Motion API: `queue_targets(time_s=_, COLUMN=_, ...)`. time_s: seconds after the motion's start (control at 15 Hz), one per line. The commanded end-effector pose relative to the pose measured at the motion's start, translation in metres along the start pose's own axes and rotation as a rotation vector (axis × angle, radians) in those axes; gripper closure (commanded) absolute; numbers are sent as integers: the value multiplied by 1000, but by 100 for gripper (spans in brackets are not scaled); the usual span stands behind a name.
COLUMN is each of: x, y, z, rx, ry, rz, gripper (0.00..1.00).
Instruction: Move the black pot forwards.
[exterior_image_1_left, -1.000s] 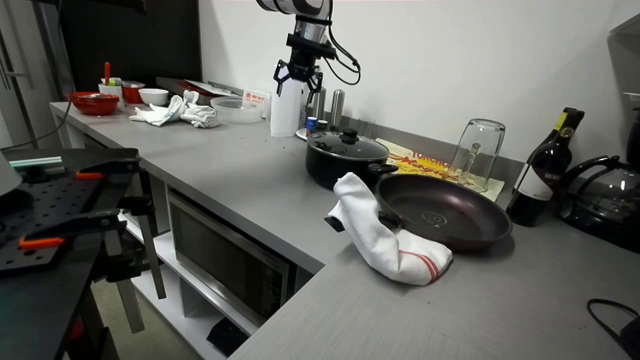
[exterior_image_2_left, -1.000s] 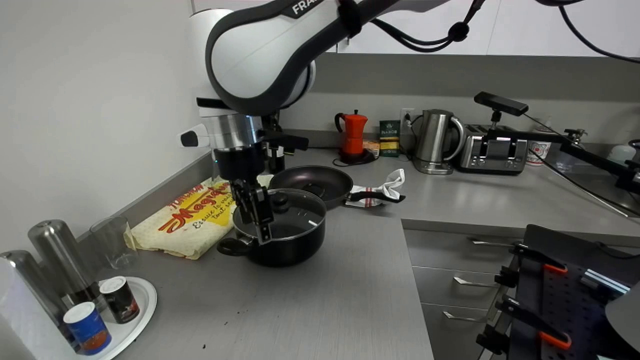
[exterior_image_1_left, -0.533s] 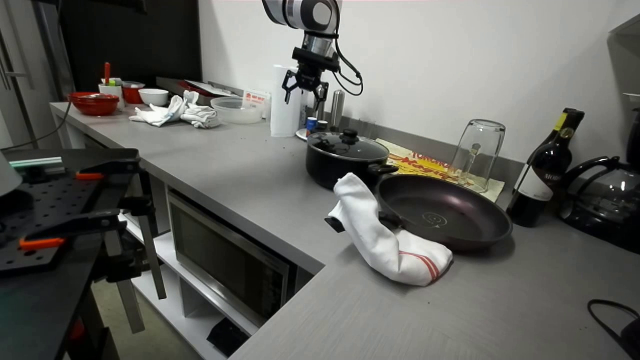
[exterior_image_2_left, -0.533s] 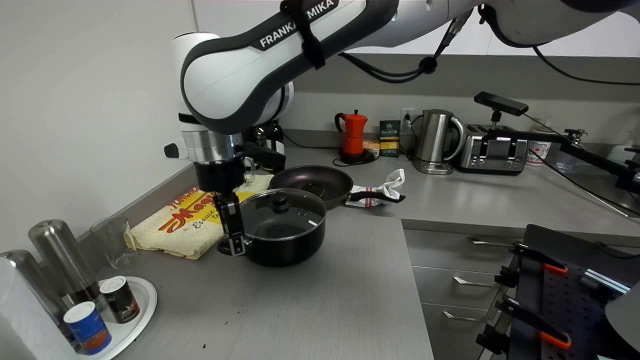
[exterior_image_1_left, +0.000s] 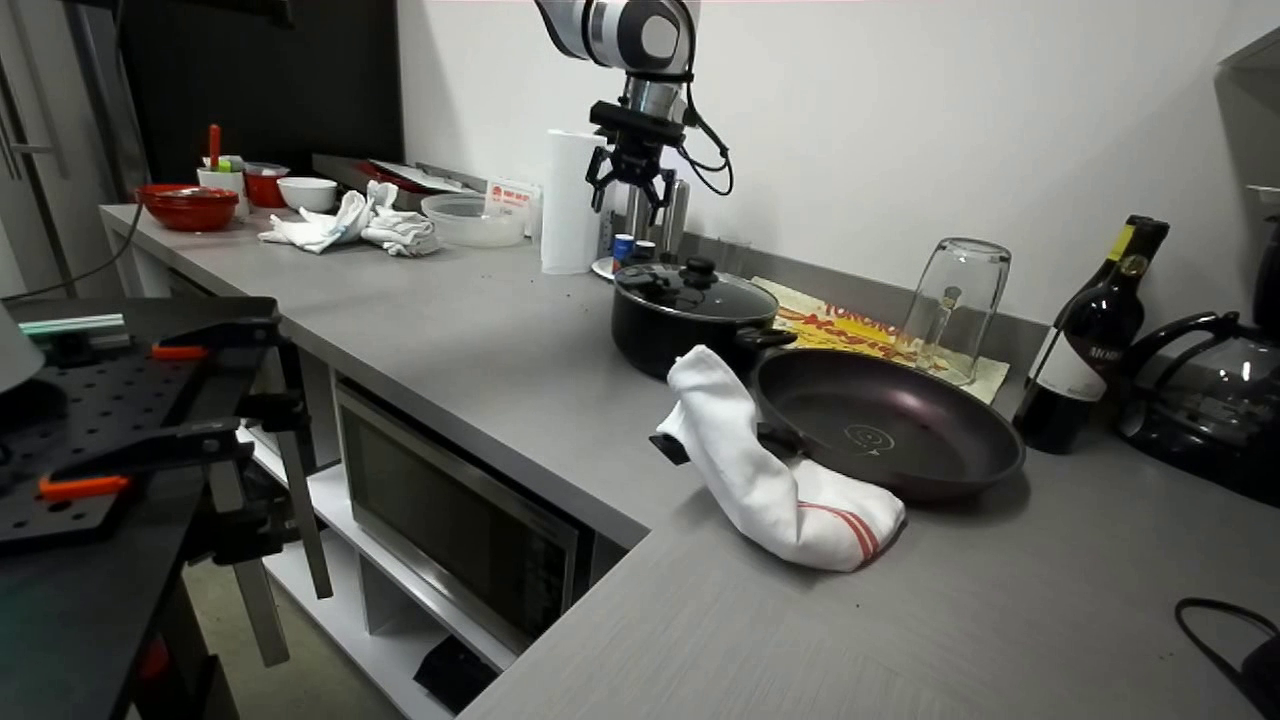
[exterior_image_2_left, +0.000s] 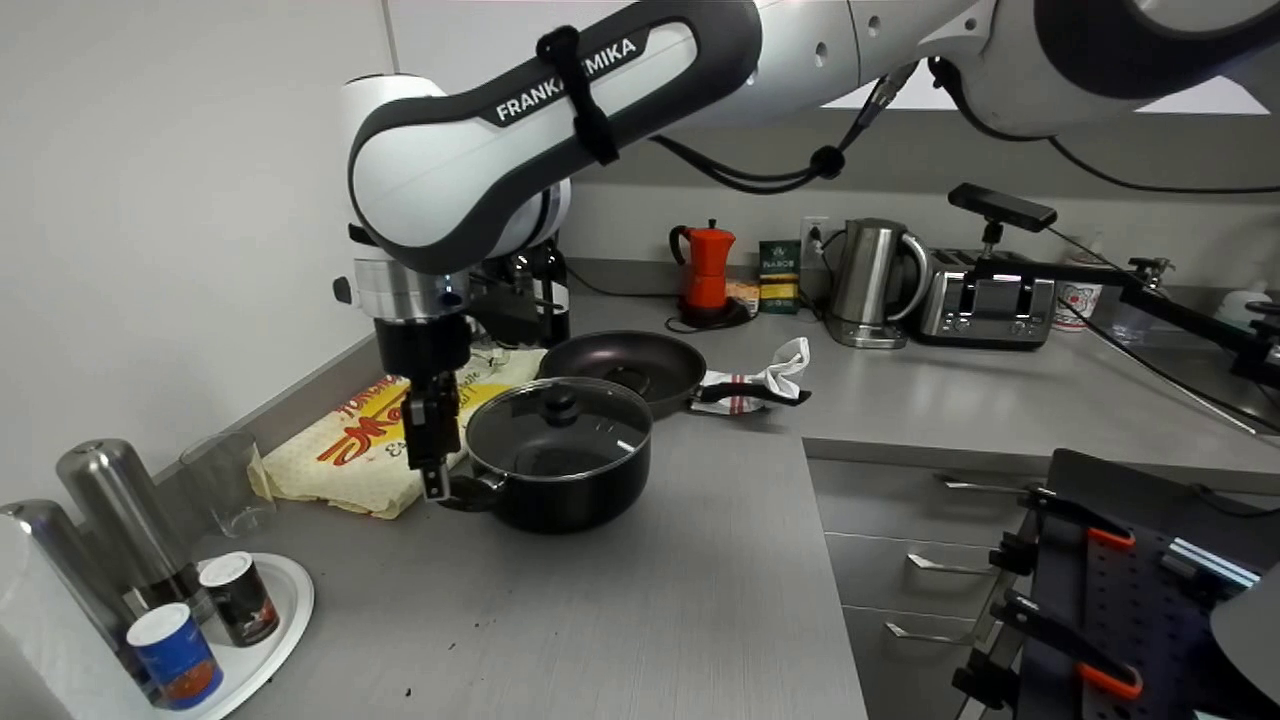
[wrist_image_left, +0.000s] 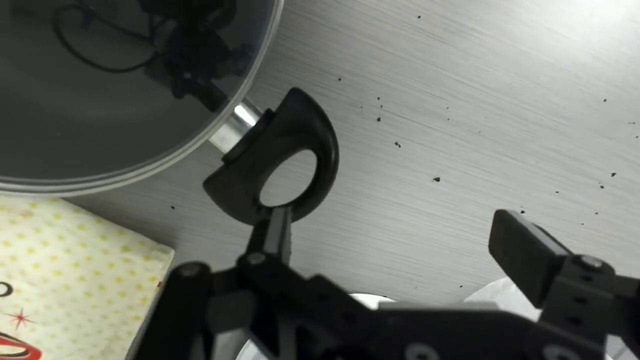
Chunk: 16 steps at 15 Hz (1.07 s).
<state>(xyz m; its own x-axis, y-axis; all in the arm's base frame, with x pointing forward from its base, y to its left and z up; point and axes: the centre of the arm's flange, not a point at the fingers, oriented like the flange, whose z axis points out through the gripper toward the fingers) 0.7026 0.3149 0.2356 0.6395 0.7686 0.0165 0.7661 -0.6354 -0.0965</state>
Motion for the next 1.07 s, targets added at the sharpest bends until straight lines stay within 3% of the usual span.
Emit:
queue_targets(time_s=0.0, x=9, y=8, z=7, rx=12, ry=-6, rz=84, gripper=0)
queue_targets(time_s=1.0, x=3, y=-13, z=47, rx=54, ry=-43, rz=134, gripper=0)
